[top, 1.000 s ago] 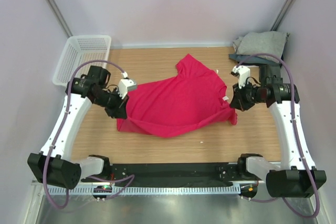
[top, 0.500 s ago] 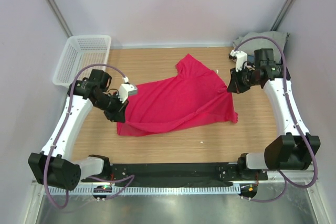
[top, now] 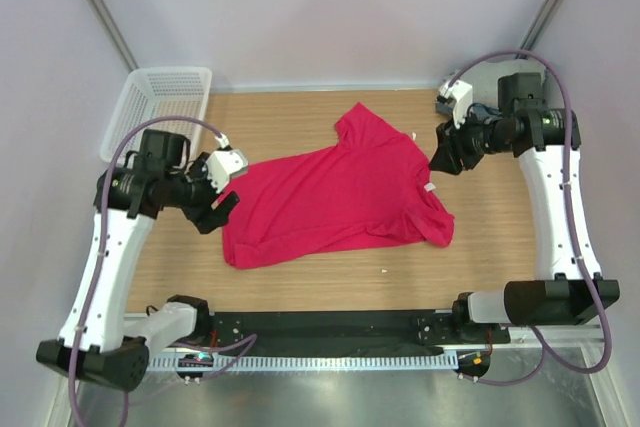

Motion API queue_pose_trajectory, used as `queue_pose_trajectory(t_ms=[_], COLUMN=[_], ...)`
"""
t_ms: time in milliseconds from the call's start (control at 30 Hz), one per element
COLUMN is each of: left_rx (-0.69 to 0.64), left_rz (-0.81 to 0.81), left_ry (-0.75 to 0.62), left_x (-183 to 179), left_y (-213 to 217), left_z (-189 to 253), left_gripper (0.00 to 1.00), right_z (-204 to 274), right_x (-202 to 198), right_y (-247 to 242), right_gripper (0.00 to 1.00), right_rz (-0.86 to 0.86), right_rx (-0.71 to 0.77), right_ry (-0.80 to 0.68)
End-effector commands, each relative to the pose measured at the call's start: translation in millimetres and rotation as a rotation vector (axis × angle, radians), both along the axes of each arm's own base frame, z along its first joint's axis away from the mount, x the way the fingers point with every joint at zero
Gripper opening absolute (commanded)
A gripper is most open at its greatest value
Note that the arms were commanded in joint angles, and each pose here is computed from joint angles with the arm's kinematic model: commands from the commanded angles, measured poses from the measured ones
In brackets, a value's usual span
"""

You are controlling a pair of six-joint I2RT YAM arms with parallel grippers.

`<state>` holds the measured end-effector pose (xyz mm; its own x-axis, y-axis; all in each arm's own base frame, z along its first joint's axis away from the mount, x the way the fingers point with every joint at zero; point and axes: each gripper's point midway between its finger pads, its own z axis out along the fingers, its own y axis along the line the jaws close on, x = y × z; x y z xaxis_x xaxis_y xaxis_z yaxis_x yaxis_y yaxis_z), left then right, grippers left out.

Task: Fold and stack the t-shirts
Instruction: Flatten the tshirt out

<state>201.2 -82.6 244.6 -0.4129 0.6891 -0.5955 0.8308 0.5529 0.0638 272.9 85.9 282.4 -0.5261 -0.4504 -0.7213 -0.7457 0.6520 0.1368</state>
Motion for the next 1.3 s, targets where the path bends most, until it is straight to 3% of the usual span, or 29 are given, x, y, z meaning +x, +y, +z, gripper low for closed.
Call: queue_pose_trajectory(t_ms=[0,33,100,233,367,400,433,633,800,900,1267], left_rx=[0.125,0.122,0.172,0.023,-0.108,-0.136,-0.147,-0.290,-0.279,-0.236,-0.168], left_rz=[0.114,0.150,0.216,0.429,0.538,0.544,0.549,0.714,0.773,0.798,0.801], left_ry=[0.000,-0.039,0.063,0.260,0.340,0.338,0.348,0.452,0.480,0.499,0.581], left_x=[0,23,44,83,119,127,137,177,197,206,197], left_y=[27,27,34,46,51,49,48,73,90,98,105], left_z=[-23,-28,-59,-83,-89,-88,-90,-103,-117,-132,-152], left_gripper=[0.75,0.75,0.74,0.71,0.71,0.71,0.71,0.68,0.65,0.64,0.64], right_z=[30,39,27,4,-34,-64,-53,-96,-114,-150,-199], right_x=[15,45,80,144,192,206,221,289,331,349,386], right_y=[-3,-5,-3,-3,-9,-13,-15,8,44,66,89], right_gripper=[0.48,0.50,0.55,0.59,0.59,0.59,0.59,0.58,0.57,0.57,0.61], right_rz=[-0.109,-0.159,-0.259,-0.357,-0.383,-0.402,-0.407,-0.417,-0.387,-0.395,-0.445], right_rx=[0.023,0.041,0.086,0.137,0.018,-0.021,-0.017,-0.018,0.053,0.143,0.248], right_ry=[-0.083,-0.177,-0.115,-0.048,-0.024,0.039,-0.002,-0.010,-0.057,0.002,-0.014])
